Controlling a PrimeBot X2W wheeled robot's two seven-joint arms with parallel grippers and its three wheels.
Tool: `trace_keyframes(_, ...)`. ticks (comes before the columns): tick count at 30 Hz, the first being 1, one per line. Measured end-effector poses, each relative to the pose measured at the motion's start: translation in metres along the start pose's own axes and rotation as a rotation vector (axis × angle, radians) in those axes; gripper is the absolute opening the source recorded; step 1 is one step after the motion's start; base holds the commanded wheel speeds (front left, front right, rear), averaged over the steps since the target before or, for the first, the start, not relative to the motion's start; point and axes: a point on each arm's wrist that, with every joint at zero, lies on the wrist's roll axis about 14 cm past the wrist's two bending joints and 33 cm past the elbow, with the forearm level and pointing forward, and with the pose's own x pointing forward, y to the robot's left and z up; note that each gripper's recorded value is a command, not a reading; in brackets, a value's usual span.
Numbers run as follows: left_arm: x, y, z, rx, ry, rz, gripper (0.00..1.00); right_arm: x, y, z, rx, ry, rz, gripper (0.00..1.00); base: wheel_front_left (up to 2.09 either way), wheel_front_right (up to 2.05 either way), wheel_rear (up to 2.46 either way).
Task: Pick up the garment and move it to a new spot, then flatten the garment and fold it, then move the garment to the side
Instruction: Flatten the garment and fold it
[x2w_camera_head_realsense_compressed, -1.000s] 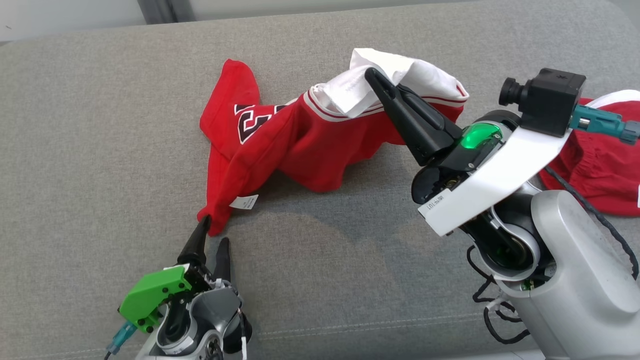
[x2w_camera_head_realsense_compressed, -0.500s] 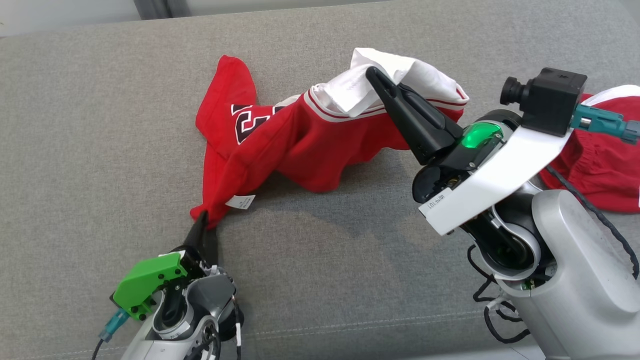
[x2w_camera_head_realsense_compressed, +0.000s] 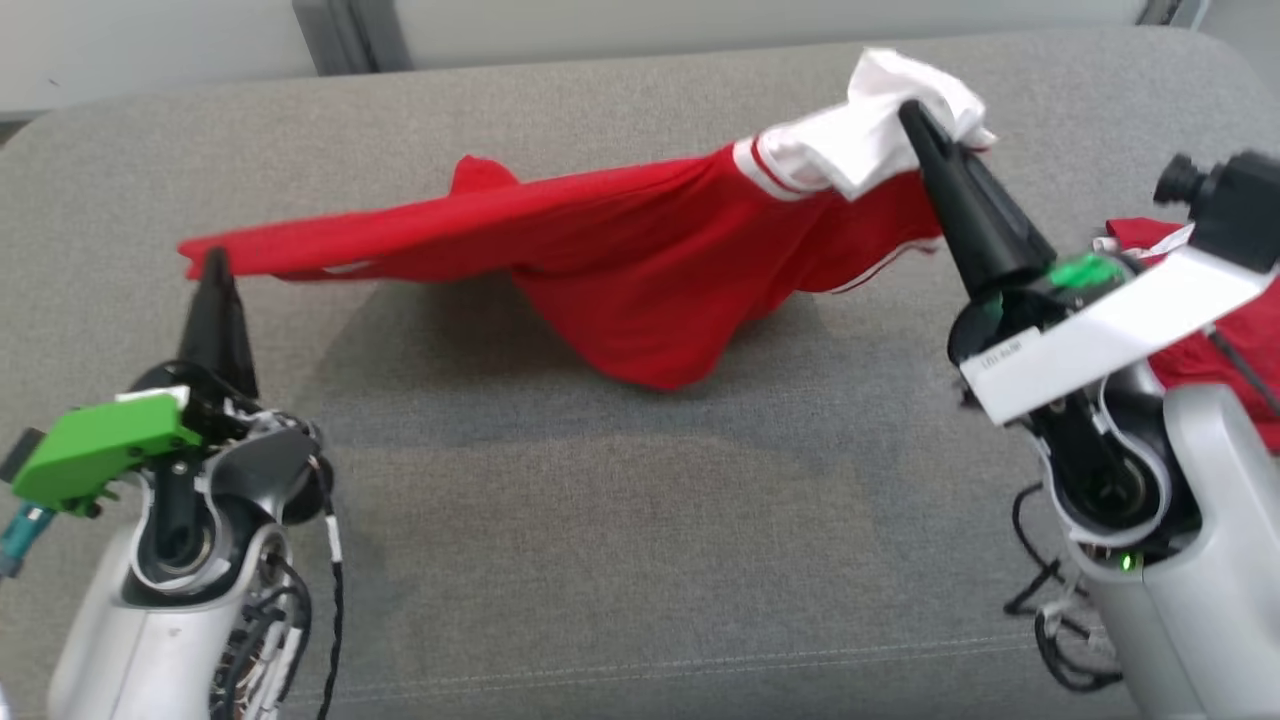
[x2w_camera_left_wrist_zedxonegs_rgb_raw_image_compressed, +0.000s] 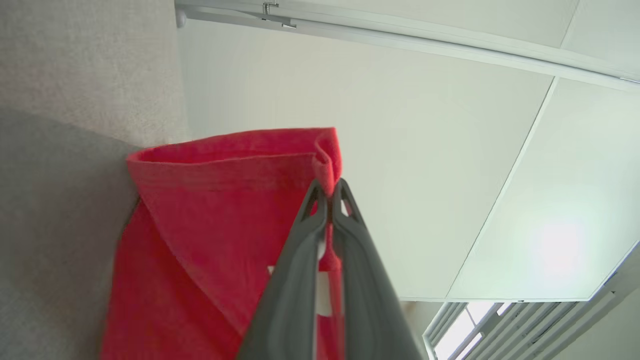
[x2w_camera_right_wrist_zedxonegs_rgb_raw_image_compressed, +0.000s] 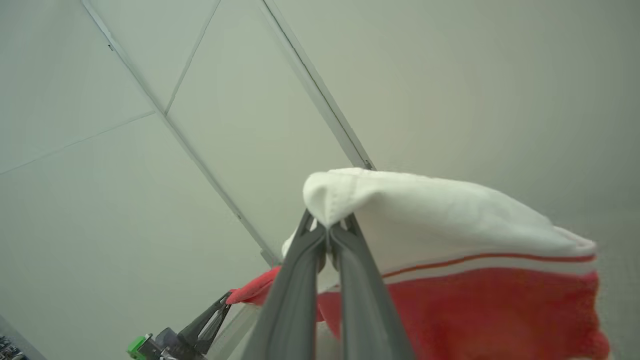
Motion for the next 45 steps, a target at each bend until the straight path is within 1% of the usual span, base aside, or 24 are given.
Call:
trace_keyframes(3, -0.002, -0.035, 0.006, -0.005, -0.010, -0.098, 0.00, -0.016, 0.002, -0.009, 0.101, 0.005, -0.025, 0.00, 0.00, 0.00, 0.00)
trace_keyframes(5, -0.008, -0.055, 0.011, 0.002, -0.019, -0.158, 0.00, -0.028, 0.010, -0.015, 0.206, -0.002, -0.030, 0.00, 0.00, 0.00, 0.00)
trace_keyframes(6, -0.018, -0.071, 0.015, 0.010, -0.023, -0.207, 0.00, -0.038, 0.022, -0.015, 0.299, -0.028, -0.020, 0.00, 0.00, 0.00, 0.00)
trace_keyframes(8, -0.029, -0.085, 0.014, 0.020, -0.015, -0.252, 0.00, -0.048, 0.032, -0.004, 0.365, -0.080, -0.003, 0.00, 0.00, 0.00, 0.00)
trace_keyframes(12, -0.049, -0.113, 0.006, 0.026, 0.019, -0.336, 0.00, -0.070, 0.054, 0.022, 0.434, -0.159, 0.058, 0.00, 0.00, 0.00, 0.00)
trace_keyframes(16, -0.071, -0.146, -0.005, 0.063, 0.049, -0.427, 0.00, -0.098, 0.079, 0.055, 0.459, -0.251, 0.138, 0.00, 0.00, 0.00, 0.00)
trace_keyframes(19, -0.090, -0.178, -0.027, 0.075, 0.111, -0.511, 0.00, -0.121, 0.096, 0.088, 0.405, -0.340, 0.194, 0.00, 0.00, 0.00, 0.00)
trace_keyframes(22, -0.108, -0.203, -0.041, 0.098, 0.152, -0.573, 0.00, -0.134, 0.110, 0.110, 0.386, -0.388, 0.241, 0.00, 0.00, 0.00, 0.00)
trace_keyframes(23, -0.112, -0.209, -0.045, 0.103, 0.164, -0.584, 0.00, -0.136, 0.112, 0.115, 0.382, -0.398, 0.245, 0.00, 0.00, 0.00, 0.00)
trace_keyframes(26, -0.121, -0.219, -0.057, 0.110, 0.207, -0.607, 0.00, -0.134, 0.100, 0.117, 0.345, -0.374, 0.194, 0.00, 0.00, 0.00, 0.00)
trace_keyframes(28, -0.118, -0.216, -0.059, 0.118, 0.219, -0.596, 0.00, -0.126, 0.084, 0.109, 0.348, -0.331, 0.144, 0.00, 0.00, 0.00, 0.00)
trace_keyframes(31, -0.104, -0.198, -0.060, 0.142, 0.230, -0.536, 0.00, -0.108, 0.058, 0.085, 0.393, -0.230, 0.078, 0.00, 0.00, 0.00, 0.00)
trace_keyframes(36, -0.069, -0.166, -0.064, 0.225, 0.275, -0.434, 0.00, -0.068, 0.015, 0.058, 0.467, -0.123, 0.003, 0.00, 0.00, 0.00, 0.00)
trace_keyframes(38, -0.049, -0.144, -0.065, 0.274, 0.302, -0.364, 0.00, -0.048, -0.002, 0.049, 0.484, -0.097, -0.019, 0.00, 0.00, 0.00, 0.00)
trace_keyframes(41, -0.020, -0.092, -0.053, 0.348, 0.296, -0.203, 0.00, -0.014, -0.026, 0.036, 0.505, -0.062, -0.052, 0.00, 0.00, 0.00, 0.00)
trace_keyframes(42, -0.020, -0.092, -0.053, 0.348, 0.296, -0.203, 0.00, -0.014, -0.026, 0.036, 0.505, -0.062, -0.052, 0.00, 0.00, 0.00, 0.00)
trace_keyframes(45, 0.008, -0.060, -0.046, 0.397, 0.280, -0.108, 0.00, 0.014, -0.066, 0.015, 0.527, -0.045, -0.155, 0.00, 0.00, 0.00, 0.00)
